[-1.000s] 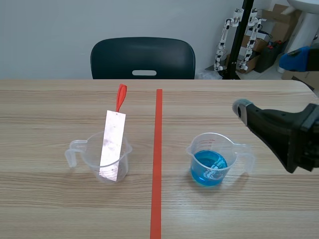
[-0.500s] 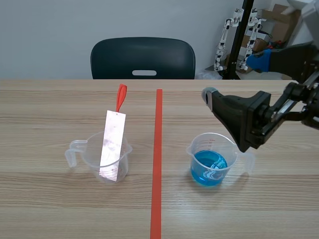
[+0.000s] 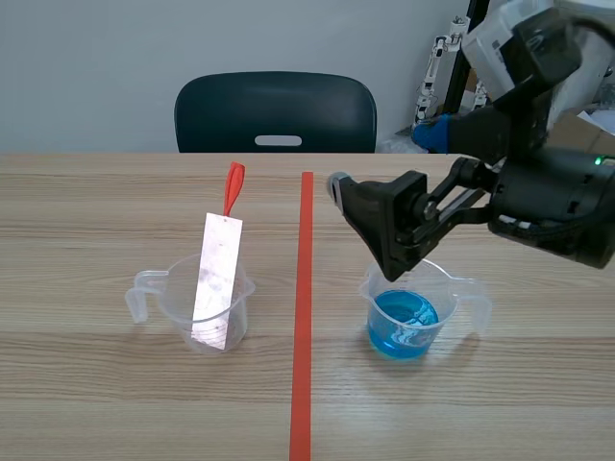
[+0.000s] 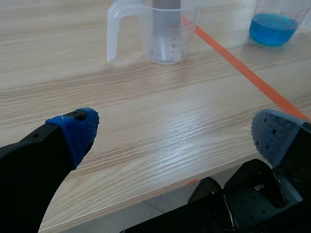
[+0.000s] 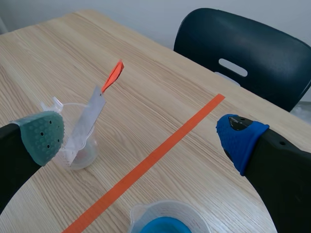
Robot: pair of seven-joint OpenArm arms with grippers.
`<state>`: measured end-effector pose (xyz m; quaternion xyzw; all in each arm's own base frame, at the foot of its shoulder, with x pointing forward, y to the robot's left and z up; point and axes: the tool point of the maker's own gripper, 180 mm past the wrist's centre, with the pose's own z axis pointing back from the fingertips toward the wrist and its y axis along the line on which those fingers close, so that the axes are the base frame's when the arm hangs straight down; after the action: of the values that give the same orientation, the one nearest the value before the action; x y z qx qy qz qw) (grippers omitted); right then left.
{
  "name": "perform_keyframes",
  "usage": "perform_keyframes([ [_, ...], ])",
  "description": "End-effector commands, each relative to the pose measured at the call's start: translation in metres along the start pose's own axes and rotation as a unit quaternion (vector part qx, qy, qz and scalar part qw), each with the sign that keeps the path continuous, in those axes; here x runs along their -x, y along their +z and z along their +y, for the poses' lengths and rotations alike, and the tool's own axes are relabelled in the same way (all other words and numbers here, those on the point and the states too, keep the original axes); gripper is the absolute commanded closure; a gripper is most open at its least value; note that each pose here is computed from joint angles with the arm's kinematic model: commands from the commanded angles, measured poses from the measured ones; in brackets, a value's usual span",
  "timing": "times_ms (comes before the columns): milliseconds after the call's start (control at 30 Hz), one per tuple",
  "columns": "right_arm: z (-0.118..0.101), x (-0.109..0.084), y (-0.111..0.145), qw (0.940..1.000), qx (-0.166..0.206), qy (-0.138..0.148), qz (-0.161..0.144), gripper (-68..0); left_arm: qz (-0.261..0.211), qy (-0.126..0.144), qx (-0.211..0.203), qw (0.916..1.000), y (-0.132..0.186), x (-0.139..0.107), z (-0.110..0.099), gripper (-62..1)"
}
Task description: Do the redox reaction experiment. lift the metal plate out of the left beaker
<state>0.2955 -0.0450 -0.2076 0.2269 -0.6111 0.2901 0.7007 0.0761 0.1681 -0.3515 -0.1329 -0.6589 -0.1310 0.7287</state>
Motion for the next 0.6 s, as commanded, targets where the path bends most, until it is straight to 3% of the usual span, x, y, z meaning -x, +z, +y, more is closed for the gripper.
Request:
perform_keyframes([
  [0, -0.005, 0.000, -0.004, 1.0000, 0.008, -0.001, -0.004, -67.9, -0.036, 0.001, -0.003, 0.9993, -0.004, -0.013, 0.001, -62.3],
  [167, -0.001, 0.015, -0.018, 0.9998, 0.008, -0.019, 0.005, -67.9, -0.093, 0.000, -0.002, 0.9956, -0.002, -0.034, 0.002, -62.3],
  [567, 0.017, 0.018, -0.061, 0.9988, -0.044, -0.019, 0.005, -67.9, -0.104, -0.005, 0.007, 0.9946, -0.005, -0.037, 0.000, -62.3],
])
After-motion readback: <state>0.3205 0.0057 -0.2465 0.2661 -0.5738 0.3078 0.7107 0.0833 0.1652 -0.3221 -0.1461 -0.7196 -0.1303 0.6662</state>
